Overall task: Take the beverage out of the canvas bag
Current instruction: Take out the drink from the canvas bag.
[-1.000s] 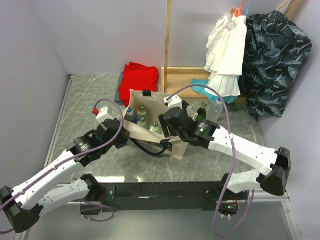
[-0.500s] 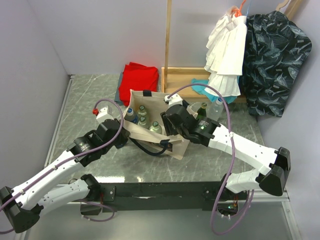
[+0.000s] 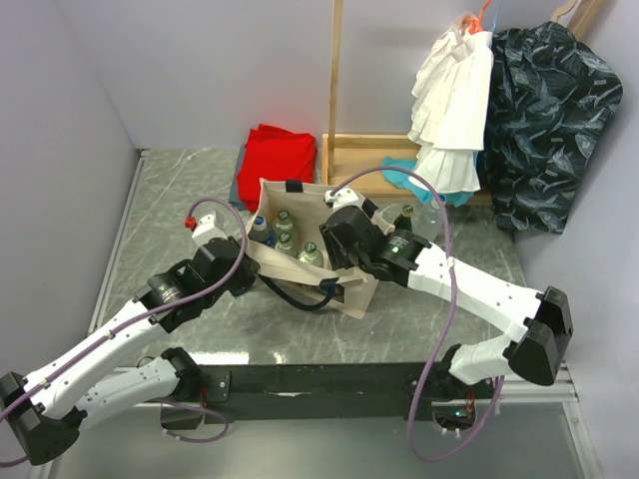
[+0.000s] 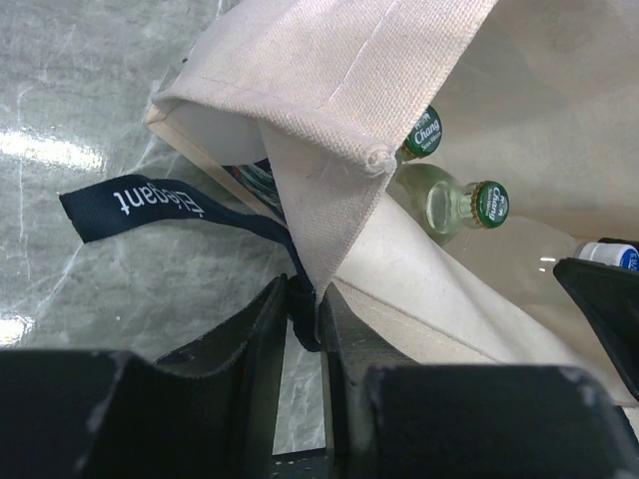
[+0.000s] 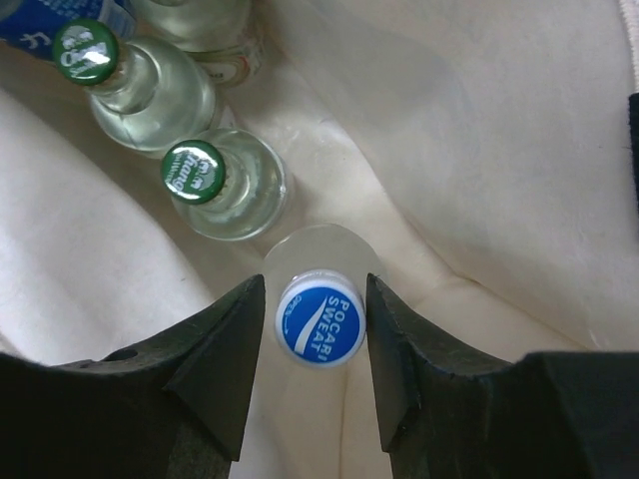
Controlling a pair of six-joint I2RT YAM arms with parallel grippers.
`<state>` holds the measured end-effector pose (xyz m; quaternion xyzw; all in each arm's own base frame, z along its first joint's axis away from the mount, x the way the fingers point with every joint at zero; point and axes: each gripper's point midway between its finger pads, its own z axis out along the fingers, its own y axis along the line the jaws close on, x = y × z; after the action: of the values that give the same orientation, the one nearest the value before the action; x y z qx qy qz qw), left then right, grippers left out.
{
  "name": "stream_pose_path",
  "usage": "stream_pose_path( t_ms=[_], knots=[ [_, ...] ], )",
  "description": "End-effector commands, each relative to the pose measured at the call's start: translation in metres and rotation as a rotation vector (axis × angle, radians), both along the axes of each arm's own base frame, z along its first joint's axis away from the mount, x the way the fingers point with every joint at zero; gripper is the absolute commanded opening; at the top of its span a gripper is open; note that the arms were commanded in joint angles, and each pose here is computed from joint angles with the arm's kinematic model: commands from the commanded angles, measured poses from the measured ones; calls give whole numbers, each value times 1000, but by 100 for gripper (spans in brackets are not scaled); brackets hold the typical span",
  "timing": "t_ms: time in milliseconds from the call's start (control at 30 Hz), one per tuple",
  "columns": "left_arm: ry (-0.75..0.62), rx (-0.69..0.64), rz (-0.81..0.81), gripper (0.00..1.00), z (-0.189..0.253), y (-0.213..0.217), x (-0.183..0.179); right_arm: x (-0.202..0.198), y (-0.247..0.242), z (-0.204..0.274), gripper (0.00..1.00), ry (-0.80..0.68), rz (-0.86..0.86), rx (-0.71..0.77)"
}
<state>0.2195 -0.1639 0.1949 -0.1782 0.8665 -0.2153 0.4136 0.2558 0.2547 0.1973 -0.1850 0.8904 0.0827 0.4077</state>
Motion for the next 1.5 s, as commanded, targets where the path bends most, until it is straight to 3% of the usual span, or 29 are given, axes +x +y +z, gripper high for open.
stream_pose_path(
  t_ms=[0, 333, 400, 533, 567, 667, 1467],
  knots=[
    [29, 46, -4, 25, -8, 8, -7, 4, 6, 7, 49, -5, 2, 35],
    [29, 42, -7, 25, -9, 7, -7, 4, 1, 11, 39, -23, -11, 40],
    [28, 39, -10, 25, -9, 6, -7, 6, 0, 15, 30, -37, -20, 47],
    [32, 48, -9, 25, -10, 7, -7, 8, -2, 19, 29, -45, -28, 58],
    [30, 47, -8, 25, -10, 7, -7, 8, -2, 20, 16, -47, -27, 58],
    [30, 42, -8, 25, -10, 7, -7, 10, -3, 23, 0, -58, -31, 65],
    [13, 38, -19, 24, -5, 1, -2, 19, -15, 74, 0, -170, -57, 123]
  ],
)
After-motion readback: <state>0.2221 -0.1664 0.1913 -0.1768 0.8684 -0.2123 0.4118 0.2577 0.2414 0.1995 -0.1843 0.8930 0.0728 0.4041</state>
